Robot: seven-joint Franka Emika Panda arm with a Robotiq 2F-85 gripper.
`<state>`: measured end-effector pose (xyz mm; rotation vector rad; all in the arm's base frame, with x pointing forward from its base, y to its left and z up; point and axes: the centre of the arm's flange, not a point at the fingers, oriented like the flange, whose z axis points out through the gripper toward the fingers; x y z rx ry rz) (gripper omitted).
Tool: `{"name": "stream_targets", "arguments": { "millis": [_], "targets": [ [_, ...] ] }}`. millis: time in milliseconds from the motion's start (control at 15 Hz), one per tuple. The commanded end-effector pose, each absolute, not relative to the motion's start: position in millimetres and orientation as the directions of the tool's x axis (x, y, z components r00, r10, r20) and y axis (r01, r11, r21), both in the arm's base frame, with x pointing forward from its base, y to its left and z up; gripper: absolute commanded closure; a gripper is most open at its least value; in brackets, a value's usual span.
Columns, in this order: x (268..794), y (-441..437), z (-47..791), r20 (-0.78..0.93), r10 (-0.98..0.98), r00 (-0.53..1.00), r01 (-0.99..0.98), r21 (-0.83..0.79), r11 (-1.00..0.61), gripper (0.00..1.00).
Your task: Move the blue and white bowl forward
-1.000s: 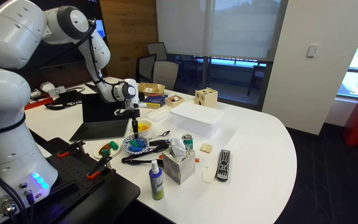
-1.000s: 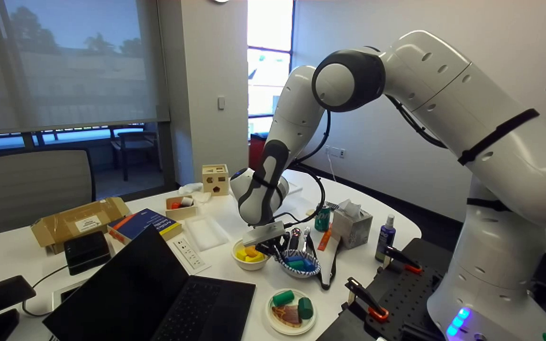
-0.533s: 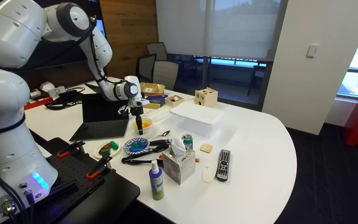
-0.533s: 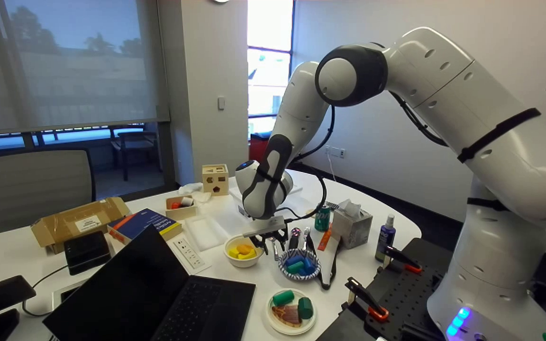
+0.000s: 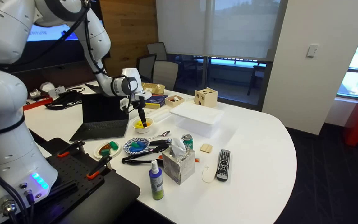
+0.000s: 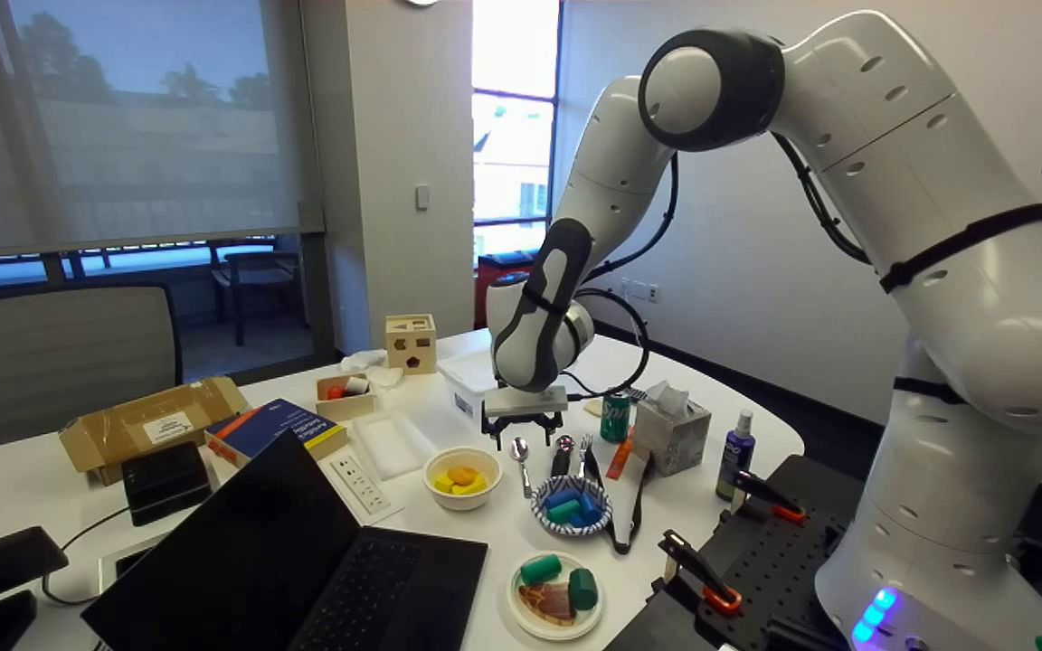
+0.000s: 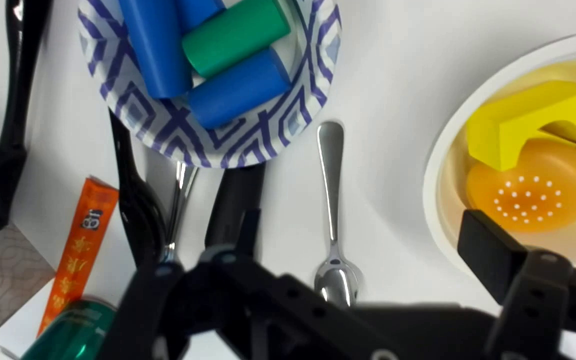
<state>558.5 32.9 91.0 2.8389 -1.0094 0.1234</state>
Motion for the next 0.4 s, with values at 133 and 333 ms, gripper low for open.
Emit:
{"name": "stream_targets", "arguments": {
  "millis": [133, 333],
  "targets": [
    [537.5, 26.2, 142.2, 0.1, -0.576, 0.811, -0.579, -0.002, -0.815, 0.0],
    [540.2, 26.2, 154.4, 0.083, -0.56, 0.825, -0.56, -0.028, -0.828, 0.0]
  ]
}}
